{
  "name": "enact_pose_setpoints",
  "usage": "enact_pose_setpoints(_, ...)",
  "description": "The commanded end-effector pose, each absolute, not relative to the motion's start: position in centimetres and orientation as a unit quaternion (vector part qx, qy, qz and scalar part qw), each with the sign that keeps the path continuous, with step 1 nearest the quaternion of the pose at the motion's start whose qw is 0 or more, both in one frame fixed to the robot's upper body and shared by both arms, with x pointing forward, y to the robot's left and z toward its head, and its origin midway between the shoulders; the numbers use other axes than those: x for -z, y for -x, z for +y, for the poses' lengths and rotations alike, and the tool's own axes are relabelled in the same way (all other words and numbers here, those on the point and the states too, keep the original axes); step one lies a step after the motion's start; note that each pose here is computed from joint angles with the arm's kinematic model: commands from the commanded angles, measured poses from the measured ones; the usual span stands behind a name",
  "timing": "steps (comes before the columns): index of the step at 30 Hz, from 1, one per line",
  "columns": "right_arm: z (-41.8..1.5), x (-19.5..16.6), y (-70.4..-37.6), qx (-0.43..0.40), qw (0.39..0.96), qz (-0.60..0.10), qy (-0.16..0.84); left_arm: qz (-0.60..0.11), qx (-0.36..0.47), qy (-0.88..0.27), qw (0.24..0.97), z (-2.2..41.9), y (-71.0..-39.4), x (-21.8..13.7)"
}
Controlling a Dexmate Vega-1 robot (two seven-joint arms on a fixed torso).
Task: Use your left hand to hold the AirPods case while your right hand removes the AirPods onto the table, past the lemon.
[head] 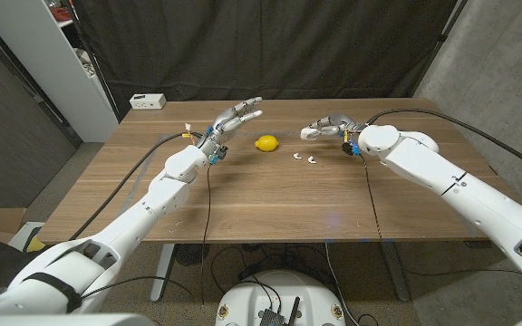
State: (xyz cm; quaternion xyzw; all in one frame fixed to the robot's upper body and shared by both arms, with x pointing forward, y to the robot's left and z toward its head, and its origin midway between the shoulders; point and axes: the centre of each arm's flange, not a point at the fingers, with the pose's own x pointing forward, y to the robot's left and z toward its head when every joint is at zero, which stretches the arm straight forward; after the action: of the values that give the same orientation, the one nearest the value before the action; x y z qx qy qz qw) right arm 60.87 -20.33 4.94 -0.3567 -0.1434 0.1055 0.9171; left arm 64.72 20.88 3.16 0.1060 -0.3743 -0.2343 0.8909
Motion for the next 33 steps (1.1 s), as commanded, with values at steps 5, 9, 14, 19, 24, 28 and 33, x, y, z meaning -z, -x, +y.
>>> enact_pose_setpoints(5,-21.5,-2.3,-62.1,-0.067,0.908,-0.119,0.395,-0.398,0.215,-0.12,0.883,21.8,-63.3,-4.2)
enact_pose_setpoints(9,-21.8,-1.6,-62.5,-0.064,0.909,-0.111,0.397,-0.405,0.201,-0.124,0.883,22.4,-62.9,-4.6)
enact_pose_setpoints(14,-22.2,-0.9,-63.1,-0.062,0.911,-0.1,0.395,-0.407,0.183,-0.125,0.886,23.3,-62.6,-4.7)
enact_pose_setpoints(19,-22.5,-0.3,-63.9,-0.061,0.914,-0.091,0.392,-0.403,0.172,-0.127,0.89,23.9,-62.5,-4.5)
enact_pose_setpoints(24,-22.9,0.3,-64.7,-0.058,0.916,-0.085,0.388,-0.394,0.161,-0.115,0.897,24.5,-62.7,-4.0)
enact_pose_setpoints(28,-23.1,0.7,-65.2,-0.057,0.918,-0.079,0.385,-0.391,0.155,-0.107,0.901,25.0,-62.8,-3.6)
enact_pose_setpoints(33,-23.3,1.1,-65.7,-0.056,0.919,-0.073,0.383,-0.389,0.151,-0.108,0.902,25.2,-62.8,-3.5)
